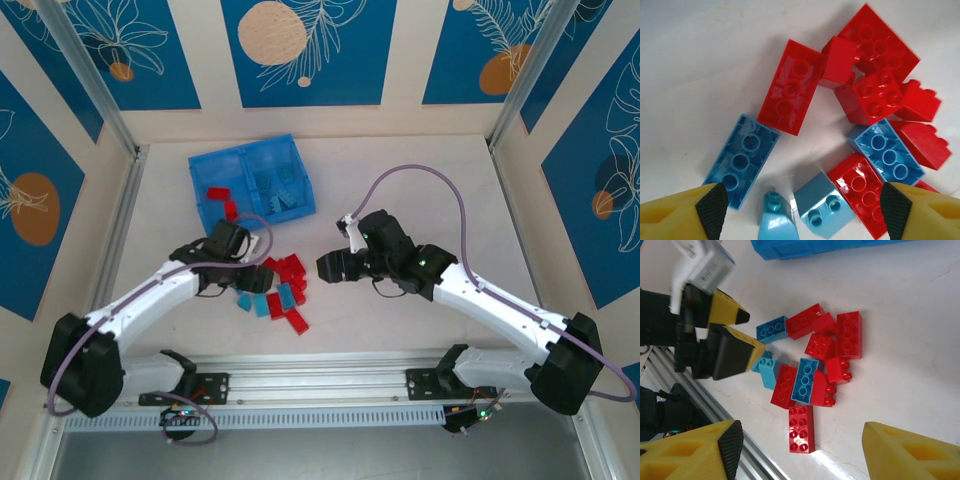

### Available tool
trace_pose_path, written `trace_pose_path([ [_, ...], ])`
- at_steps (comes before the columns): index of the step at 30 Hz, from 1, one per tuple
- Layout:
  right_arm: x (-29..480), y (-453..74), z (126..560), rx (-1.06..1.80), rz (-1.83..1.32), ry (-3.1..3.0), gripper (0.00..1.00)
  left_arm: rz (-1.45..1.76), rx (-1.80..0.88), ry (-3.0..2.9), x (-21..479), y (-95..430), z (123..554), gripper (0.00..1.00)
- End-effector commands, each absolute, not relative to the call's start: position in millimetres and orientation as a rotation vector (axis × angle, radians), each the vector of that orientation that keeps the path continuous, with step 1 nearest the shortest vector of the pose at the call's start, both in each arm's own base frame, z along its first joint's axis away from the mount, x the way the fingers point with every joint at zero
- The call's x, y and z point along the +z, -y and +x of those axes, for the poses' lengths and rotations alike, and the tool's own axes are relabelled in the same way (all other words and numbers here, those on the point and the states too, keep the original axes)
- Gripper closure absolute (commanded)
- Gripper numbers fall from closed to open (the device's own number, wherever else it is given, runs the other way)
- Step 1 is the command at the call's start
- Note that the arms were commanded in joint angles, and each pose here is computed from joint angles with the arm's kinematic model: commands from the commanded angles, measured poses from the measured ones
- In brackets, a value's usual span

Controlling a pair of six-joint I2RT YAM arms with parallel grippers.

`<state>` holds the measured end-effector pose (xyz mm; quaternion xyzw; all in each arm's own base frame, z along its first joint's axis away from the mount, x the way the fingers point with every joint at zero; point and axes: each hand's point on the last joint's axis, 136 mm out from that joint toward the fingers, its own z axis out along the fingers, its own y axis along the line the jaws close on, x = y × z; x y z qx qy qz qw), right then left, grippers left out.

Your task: Sort the legos into containers by color

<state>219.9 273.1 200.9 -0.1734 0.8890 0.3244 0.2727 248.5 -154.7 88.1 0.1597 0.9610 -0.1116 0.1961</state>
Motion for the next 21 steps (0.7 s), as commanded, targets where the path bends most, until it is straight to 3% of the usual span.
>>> trace_pose_path([
  [1,214.4,-277.4,229.2,0.865,-0.451,-2.346,0.33,0.545,-0.235,-2.639,89.1,164.7,268.8,0.19],
  [12,206.9,-276.4,227.2,0.853,-0.446,-2.378,0.33,0.681,-0.112,-2.645,62.9,172.6,299.5,0.36],
  [21,210.0,-279.8,228.3,0.878,-0.428,-2.368,0.33,0.728,-0.115,-2.719,35.6,177.5,299.0,0.4],
])
